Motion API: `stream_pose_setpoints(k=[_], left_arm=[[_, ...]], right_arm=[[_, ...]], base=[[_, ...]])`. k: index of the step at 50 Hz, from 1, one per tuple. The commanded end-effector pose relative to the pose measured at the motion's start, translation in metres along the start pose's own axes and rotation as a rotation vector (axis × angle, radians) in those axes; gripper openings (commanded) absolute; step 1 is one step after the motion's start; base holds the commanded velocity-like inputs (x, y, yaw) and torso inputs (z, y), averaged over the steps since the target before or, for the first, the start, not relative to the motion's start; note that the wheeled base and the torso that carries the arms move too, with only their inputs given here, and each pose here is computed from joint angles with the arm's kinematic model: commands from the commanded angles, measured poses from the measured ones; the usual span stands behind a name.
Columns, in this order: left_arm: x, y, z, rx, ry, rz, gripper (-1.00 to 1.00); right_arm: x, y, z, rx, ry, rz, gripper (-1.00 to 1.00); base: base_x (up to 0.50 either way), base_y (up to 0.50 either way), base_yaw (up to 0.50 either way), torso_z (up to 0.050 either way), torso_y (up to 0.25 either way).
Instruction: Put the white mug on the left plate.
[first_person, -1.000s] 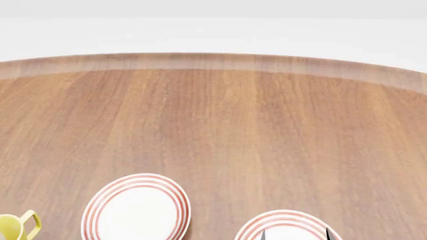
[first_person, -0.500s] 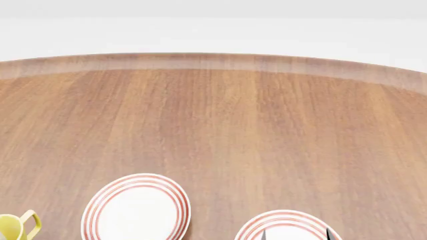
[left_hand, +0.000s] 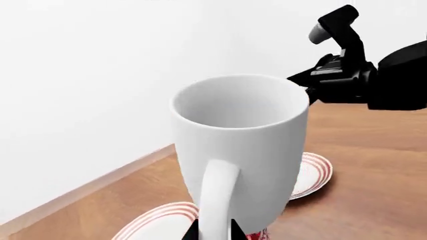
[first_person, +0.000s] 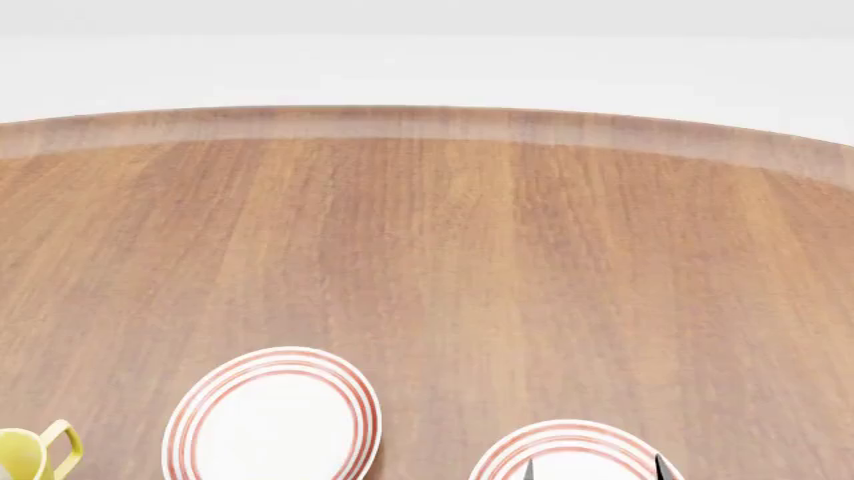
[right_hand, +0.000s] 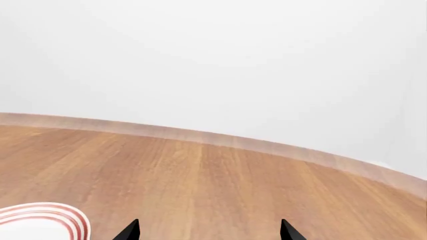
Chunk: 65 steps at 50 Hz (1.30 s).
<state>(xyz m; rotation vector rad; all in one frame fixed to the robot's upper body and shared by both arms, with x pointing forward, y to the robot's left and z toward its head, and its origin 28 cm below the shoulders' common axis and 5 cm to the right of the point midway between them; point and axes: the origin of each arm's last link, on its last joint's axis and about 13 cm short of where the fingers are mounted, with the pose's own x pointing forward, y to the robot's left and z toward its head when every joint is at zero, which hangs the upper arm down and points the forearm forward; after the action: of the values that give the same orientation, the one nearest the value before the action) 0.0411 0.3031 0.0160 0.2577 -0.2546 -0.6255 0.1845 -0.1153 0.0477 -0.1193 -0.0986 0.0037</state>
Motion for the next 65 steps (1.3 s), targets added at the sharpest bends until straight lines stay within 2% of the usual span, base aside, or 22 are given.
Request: stream_pose_setpoints(k=[1, 14, 17, 23, 30, 34, 42, 53, 65], left_arm=[[0.011, 0.015, -0.005, -0.040, -0.020, 0.116, -1.00], [0.027, 0.030, 0.001, -0.075, -0.071, 0.166, -1.00], [0.033, 0.037, 0.004, -0.081, -0.087, 0.235, -1.00], [0.042, 0.043, 0.001, -0.052, -0.049, 0.262, -1.00], [0.060, 0.055, -0.001, -0.067, -0.063, 0.326, -1.00], [0.066, 0.056, -0.002, -0.062, -0.068, 0.321, -1.00], [0.082, 0.064, -0.004, -0.072, -0.042, 0.410, -1.00], [0.106, 0.071, -0.019, -0.049, 0.021, 0.425, -1.00], [0.131, 0.078, -0.026, -0.079, 0.037, 0.399, -1.00]], right_arm=[[0.000, 0.000, -0.001, 0.001, -0.002, -0.001, 1.00], [-0.001, -0.001, -0.002, 0.001, 0.003, -0.004, 1.00], [-0.001, -0.001, -0.002, 0.003, 0.002, -0.004, 1.00], [-0.001, 0.000, -0.003, 0.003, 0.005, -0.003, 1.00], [0.001, 0.000, -0.004, 0.002, 0.014, 0.001, 1.00], [0.001, 0.000, -0.004, 0.004, 0.011, 0.000, 1.00], [0.001, -0.001, -0.004, 0.003, 0.012, -0.001, 1.00], [0.000, -0.001, -0.004, 0.002, 0.012, -0.003, 1.00], [0.000, -0.001, -0.001, 0.005, -0.001, -0.005, 1.00]], base=[[0.00, 0.00, 0.00, 0.000, 0.000], [0.00, 0.00, 0.00, 0.000, 0.000], [0.00, 0.00, 0.00, 0.000, 0.000], [0.00, 0.00, 0.00, 0.000, 0.000], [0.00, 0.00, 0.00, 0.000, 0.000], [0.00, 0.00, 0.00, 0.000, 0.000], [0.00, 0.00, 0.00, 0.000, 0.001], [0.00, 0.00, 0.00, 0.000, 0.000], [0.00, 0.00, 0.00, 0.000, 0.000]])
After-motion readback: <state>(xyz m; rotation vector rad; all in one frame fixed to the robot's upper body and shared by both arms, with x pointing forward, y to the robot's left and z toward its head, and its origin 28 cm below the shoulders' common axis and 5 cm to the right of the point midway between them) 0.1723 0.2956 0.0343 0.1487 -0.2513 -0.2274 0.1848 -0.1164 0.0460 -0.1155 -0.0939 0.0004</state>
